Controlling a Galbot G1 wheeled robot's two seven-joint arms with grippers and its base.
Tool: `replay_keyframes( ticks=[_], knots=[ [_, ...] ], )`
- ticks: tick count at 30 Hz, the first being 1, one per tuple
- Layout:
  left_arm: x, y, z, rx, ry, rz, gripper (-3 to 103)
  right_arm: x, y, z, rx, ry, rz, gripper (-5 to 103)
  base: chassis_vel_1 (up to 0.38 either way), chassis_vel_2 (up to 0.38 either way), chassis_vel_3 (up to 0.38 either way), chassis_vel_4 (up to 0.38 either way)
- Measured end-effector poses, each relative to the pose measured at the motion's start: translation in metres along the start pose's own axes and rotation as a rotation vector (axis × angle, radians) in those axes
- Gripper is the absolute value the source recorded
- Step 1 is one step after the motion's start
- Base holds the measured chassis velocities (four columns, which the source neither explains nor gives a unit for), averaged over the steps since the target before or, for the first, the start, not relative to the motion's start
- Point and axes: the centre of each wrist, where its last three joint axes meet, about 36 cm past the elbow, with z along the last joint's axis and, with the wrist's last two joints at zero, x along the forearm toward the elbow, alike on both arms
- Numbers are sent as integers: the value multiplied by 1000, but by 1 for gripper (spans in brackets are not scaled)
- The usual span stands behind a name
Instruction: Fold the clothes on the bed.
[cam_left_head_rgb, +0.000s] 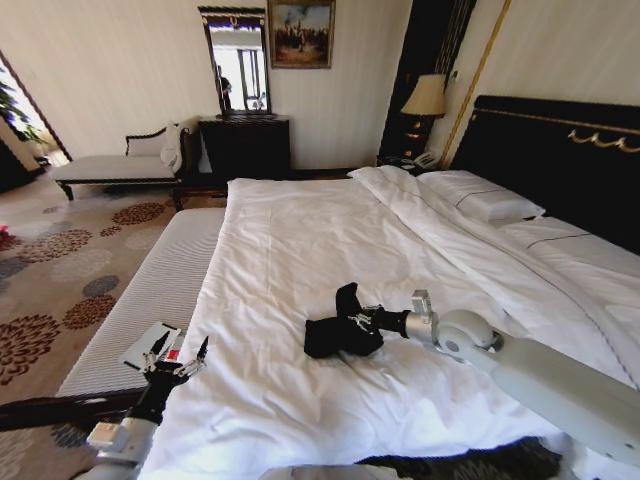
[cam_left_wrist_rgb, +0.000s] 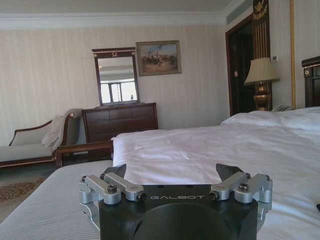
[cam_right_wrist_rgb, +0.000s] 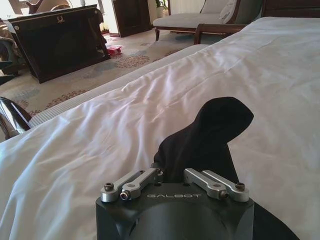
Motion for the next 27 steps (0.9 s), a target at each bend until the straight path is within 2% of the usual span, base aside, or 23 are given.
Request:
replay_keyframes(
  ticks=[9, 11, 14, 15, 16, 18, 19, 22, 24, 27],
  knots=[
    [0, 0, 0, 0, 0, 0, 100, -14, 1, 19, 34, 32, -6, 6, 0, 0, 0, 0],
    [0, 0, 0, 0, 0, 0, 100, -18, 5, 17, 44, 31, -20, 3, 0, 0, 0, 0],
    [0, 0, 0, 0, 0, 0, 100, -21, 8, 14, 59, 30, -33, 7, 0, 0, 0, 0],
    [0, 0, 0, 0, 0, 0, 100, -23, 10, 12, 65, 29, -42, 11, 0, 0, 0, 0],
    [0, 0, 0, 0, 0, 0, 100, -25, 11, 10, 70, 27, -47, 11, 0, 0, 0, 0],
    [0, 0, 0, 0, 0, 0, 100, -30, 12, 6, 83, 22, -54, 21, 0, 0, 0, 0],
    [0, 0, 0, 0, 0, 0, 100, -30, 12, 6, 83, 22, -54, 21, 0, 0, 0, 0],
    [0, 0, 0, 0, 0, 0, 100, -34, 14, 2, 104, 32, -72, 37, 0, 0, 0, 0],
    [0, 0, 0, 0, 0, 0, 100, -34, 16, -2, 113, 31, -84, 37, 0, 0, 0, 0],
    [0, 0, 0, 0, 0, 0, 100, -33, 25, -16, 125, 6, -115, 54, 0, 0, 0, 0]
  ],
)
